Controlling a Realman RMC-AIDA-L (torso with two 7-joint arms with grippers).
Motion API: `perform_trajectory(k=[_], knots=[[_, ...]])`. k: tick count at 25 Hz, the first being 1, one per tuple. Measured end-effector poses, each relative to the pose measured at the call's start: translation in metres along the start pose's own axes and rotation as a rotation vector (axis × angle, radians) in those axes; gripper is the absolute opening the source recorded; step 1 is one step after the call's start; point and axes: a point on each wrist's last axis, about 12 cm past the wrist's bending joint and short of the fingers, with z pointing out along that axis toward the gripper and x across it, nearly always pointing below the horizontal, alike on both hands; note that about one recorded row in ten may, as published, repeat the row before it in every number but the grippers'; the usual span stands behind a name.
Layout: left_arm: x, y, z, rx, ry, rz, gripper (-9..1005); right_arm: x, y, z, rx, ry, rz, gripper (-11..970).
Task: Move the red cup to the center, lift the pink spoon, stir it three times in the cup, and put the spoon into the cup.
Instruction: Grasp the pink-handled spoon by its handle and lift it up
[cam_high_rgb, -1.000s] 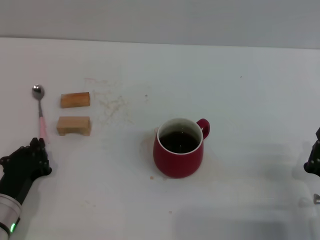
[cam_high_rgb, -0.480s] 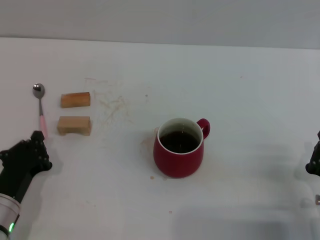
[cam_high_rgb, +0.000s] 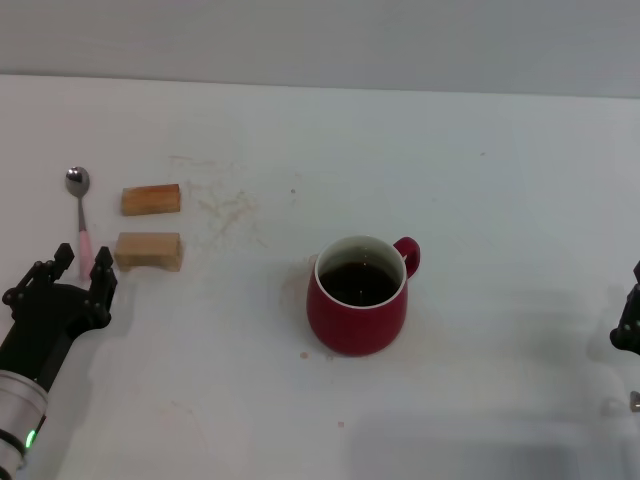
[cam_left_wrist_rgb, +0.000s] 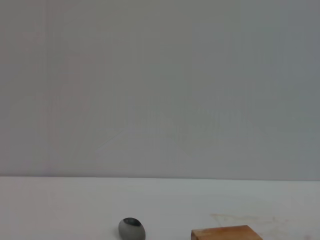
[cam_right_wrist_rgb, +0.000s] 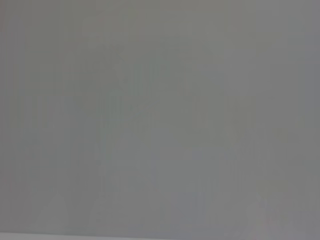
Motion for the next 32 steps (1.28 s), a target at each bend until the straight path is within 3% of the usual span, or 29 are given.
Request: perform_trajectory(k=[7, 18, 32], knots=[[0.000, 0.001, 0.007, -0.005, 0.021, 0.000, 584, 0.000, 0.000, -0.001, 0.001, 0.001, 0.000, 1], [-0.002, 0.007, 0.014, -0.047, 0.031, 0.026, 793, 0.001, -0.002, -0.002, 0.003, 0.000, -0.008, 1], [0.000, 0.010, 0.019, -0.062, 0.067, 0.021, 791, 0.000, -0.002, 0.001, -0.001, -0.006, -0.008, 0]])
